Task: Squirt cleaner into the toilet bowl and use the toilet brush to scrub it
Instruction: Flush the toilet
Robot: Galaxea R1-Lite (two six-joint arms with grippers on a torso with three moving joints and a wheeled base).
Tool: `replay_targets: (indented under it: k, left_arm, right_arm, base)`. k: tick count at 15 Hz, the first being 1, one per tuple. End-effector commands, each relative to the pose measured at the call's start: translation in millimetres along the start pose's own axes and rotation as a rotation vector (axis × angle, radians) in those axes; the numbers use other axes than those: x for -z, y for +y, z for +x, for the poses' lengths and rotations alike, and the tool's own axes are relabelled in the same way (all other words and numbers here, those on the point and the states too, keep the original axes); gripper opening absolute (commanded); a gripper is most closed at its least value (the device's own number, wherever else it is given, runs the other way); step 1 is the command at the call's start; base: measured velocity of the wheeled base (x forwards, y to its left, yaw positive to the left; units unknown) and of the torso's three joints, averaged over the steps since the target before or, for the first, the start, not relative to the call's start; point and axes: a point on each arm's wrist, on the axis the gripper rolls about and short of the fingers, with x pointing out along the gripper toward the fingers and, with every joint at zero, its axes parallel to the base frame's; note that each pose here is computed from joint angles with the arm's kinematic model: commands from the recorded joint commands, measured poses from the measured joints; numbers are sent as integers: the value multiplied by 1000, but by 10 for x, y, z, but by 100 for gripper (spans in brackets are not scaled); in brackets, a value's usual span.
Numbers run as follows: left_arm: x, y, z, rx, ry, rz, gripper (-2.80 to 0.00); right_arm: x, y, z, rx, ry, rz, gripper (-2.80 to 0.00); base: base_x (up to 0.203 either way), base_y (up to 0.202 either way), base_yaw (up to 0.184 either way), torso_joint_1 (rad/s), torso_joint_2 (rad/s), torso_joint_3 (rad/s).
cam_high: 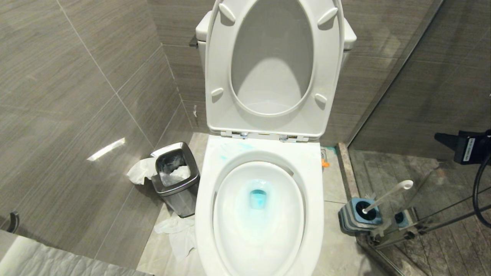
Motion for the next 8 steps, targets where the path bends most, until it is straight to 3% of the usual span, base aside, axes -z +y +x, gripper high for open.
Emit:
replay_targets:
  k: [1,8]
  left_arm:
    - [4,0,2,0,3,0,-280]
    - [4,0,2,0,3,0,-280]
  right_arm:
    - [-82,2,-151,3,-34,-1,-280]
    - [-434,18,-613,3,-131,-9,-280]
  base:
    - [0,0,0,0,0,0]
    - [0,0,0,0,0,0]
